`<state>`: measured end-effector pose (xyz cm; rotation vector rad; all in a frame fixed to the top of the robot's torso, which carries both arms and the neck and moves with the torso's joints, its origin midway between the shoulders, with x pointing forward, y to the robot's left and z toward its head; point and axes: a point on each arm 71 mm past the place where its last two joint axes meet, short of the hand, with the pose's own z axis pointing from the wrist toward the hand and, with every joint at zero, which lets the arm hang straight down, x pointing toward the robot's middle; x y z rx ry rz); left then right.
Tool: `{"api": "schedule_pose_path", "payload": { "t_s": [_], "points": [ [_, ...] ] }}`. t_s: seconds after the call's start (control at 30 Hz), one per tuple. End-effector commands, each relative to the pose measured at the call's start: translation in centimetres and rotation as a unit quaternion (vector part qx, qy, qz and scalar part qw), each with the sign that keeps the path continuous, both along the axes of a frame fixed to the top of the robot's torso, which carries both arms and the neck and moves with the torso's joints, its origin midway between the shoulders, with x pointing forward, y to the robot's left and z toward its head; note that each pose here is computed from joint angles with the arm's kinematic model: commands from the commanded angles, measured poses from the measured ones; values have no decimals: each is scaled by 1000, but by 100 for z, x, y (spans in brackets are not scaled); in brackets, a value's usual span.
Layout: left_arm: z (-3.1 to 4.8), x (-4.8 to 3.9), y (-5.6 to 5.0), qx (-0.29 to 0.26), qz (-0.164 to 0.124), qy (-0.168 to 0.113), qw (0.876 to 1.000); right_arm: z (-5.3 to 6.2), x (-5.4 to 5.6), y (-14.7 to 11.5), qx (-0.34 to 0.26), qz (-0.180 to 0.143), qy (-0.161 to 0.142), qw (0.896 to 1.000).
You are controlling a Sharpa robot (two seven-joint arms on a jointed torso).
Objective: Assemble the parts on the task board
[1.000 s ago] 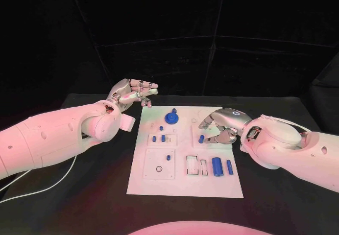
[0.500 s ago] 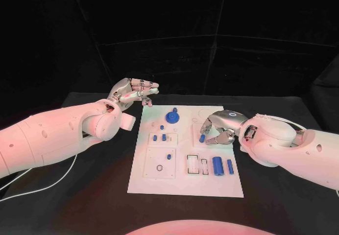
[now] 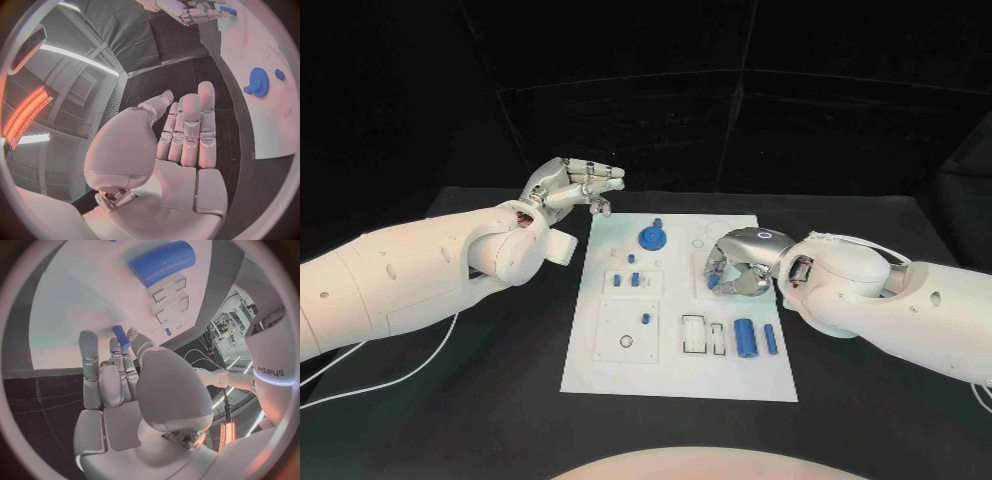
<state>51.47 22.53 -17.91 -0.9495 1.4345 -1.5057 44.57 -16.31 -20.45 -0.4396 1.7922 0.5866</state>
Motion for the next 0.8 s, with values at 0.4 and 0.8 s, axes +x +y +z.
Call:
{"api": "schedule_pose_path", "payload": {
  "t_s": [0.4, 0.8],
  "points": [
    [7, 0, -12, -4, -7, 3, 1000, 18, 14, 21, 3, -2, -21, 1000],
    [2, 7, 7, -2, -5, 4, 1000, 198, -173, 20, 65, 12, -58, 996]
  ]
}}
